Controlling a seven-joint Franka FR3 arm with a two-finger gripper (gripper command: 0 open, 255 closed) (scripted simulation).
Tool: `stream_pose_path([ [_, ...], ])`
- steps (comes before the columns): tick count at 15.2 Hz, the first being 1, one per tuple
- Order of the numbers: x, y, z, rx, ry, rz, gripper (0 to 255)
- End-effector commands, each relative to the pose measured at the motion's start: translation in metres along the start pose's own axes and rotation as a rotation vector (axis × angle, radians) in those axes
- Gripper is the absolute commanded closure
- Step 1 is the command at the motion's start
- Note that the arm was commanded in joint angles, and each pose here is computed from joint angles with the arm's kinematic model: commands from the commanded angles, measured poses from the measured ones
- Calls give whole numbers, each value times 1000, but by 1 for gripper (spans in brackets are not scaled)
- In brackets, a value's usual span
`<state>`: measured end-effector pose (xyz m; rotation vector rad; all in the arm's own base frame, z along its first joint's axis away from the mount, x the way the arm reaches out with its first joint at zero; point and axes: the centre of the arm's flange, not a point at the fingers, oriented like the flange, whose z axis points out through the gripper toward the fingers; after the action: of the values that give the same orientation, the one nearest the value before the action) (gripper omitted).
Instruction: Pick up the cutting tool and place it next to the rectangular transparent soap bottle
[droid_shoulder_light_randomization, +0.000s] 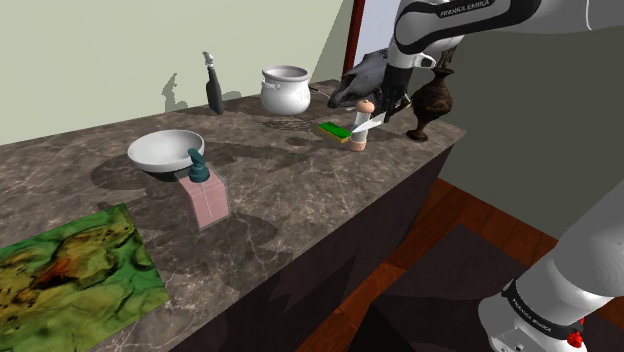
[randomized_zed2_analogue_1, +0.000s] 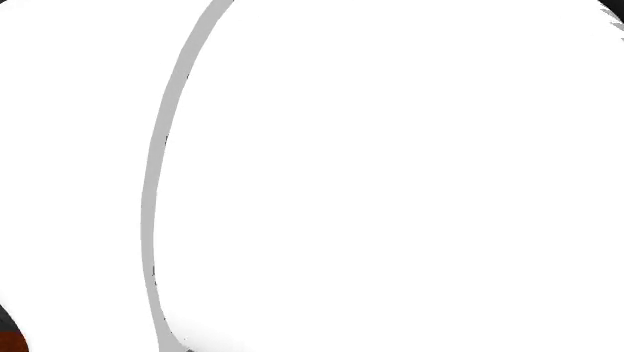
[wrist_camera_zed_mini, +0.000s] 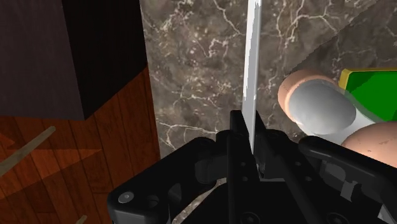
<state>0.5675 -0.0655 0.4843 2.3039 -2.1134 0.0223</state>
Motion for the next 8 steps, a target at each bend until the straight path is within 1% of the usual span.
stream_pose_path([
  [1, 0, 0, -11, 0, 0, 0, 255],
  [8, 1, 0, -48, 0, 0, 0, 255],
])
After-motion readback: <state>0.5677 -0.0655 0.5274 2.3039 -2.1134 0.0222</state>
